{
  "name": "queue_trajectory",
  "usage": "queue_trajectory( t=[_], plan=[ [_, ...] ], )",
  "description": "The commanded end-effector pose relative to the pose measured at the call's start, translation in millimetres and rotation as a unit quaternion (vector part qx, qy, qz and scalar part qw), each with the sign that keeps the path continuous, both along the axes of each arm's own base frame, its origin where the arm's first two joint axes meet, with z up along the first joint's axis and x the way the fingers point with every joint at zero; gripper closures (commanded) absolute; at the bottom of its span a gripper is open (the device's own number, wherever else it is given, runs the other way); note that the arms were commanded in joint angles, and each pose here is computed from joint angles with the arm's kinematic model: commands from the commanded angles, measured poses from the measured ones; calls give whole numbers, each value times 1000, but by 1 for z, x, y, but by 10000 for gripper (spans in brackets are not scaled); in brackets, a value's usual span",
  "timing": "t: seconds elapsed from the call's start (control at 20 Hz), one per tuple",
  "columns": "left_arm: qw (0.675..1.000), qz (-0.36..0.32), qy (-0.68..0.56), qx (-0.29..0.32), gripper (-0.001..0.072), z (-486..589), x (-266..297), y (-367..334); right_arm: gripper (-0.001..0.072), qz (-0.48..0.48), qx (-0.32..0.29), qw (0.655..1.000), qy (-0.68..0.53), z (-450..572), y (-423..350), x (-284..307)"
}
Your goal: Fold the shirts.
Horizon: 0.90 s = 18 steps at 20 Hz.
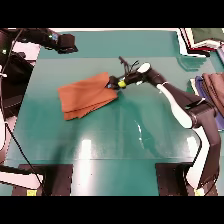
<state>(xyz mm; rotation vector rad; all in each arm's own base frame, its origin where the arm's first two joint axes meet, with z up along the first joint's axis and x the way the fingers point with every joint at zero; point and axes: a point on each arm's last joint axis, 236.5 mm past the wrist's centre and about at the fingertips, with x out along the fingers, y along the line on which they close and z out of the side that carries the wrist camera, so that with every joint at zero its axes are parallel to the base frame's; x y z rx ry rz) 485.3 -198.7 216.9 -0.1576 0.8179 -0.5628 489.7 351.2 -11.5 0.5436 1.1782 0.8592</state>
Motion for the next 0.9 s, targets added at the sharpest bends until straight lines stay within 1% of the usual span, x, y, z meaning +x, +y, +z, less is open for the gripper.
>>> queue_trajectory(
  t=[0.0,0.1,0.25,0.35,0.5,0.65,0.85],
  plan=[
    [999,-26,-30,-13,685,11,-5,-40,695,-42,-86,993,-63,37,-89,39],
    [998,-45,-46,-20,684,17,-11,-63,695,-93,-129,983,-89,67,-170,56],
    [996,-62,-64,-30,684,25,-18,-87,695,-184,-186,958,-118,112,-299,63],
    [995,-70,-66,-33,684,26,-23,-97,695,-260,-199,936,-130,140,-384,58],
    [995,-75,-56,-38,684,25,-28,-102,694,-355,-212,901,-129,159,-489,38],
    [995,-79,-49,-34,684,22,-31,-101,695,-424,-218,871,-119,163,-565,14],
    [995,-79,-47,-33,684,21,-32,-101,695,-473,-227,840,-135,178,-615,0]
  ],
)
